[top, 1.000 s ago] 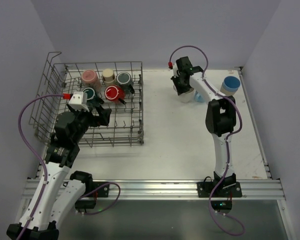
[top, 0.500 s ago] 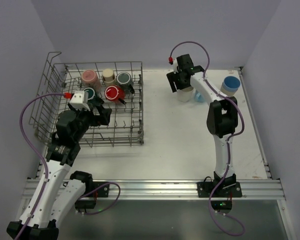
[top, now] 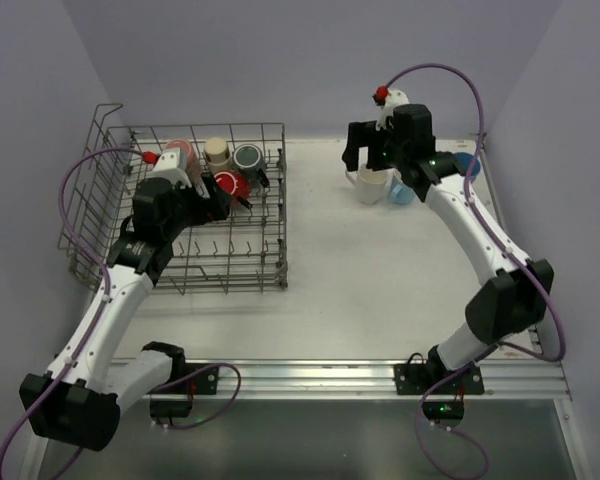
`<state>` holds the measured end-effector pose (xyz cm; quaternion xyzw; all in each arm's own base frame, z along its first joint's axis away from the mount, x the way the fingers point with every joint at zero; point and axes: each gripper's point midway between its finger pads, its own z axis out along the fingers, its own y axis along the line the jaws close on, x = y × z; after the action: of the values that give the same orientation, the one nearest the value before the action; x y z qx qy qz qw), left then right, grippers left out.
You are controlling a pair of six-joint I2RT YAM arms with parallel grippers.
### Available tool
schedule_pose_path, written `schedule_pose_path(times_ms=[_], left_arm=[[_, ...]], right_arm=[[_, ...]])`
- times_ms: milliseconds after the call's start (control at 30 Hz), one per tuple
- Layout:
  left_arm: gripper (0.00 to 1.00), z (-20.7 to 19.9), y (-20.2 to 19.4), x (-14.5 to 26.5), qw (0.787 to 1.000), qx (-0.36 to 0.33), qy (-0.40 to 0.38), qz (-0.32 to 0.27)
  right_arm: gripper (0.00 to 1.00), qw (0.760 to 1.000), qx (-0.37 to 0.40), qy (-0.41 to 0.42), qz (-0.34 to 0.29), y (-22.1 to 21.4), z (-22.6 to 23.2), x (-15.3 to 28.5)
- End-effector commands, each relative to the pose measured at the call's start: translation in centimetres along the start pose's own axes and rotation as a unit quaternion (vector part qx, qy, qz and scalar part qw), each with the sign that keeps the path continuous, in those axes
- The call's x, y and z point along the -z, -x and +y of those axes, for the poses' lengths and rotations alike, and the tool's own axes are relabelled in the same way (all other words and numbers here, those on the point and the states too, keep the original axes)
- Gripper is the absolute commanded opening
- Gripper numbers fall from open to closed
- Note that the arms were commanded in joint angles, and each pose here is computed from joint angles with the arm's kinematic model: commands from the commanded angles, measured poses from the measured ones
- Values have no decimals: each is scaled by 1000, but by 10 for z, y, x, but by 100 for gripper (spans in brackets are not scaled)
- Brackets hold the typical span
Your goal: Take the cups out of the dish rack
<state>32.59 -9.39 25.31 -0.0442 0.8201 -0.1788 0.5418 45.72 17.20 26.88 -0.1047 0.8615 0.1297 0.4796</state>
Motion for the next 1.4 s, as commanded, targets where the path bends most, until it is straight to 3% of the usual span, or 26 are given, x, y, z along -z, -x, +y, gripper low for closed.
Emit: schedule_pose_path(times_ms=[0,33,67,267,767,1367], left_arm=[[100,1,29,-20,998,44,34,-29],[100,4,36,-24,997,51,46,-39],[100,7,36,-30,996,61,57,-38],[100,37,42,-66,983,95,145,-60],[100,51,-4,-153,986,40,158,32],[100,57,-23,-183,988,16,149,49]], right_arm=[[99,988,-72,100,-91,21,53,40],[99,987,-77,118,-75,-3,68,39],[99,981,-86,140,-104,7,81,55],[99,974,-61,198,-93,-29,139,71],[99,962,-51,253,-88,-44,165,81],[99,952,-35,289,-95,-42,192,90]])
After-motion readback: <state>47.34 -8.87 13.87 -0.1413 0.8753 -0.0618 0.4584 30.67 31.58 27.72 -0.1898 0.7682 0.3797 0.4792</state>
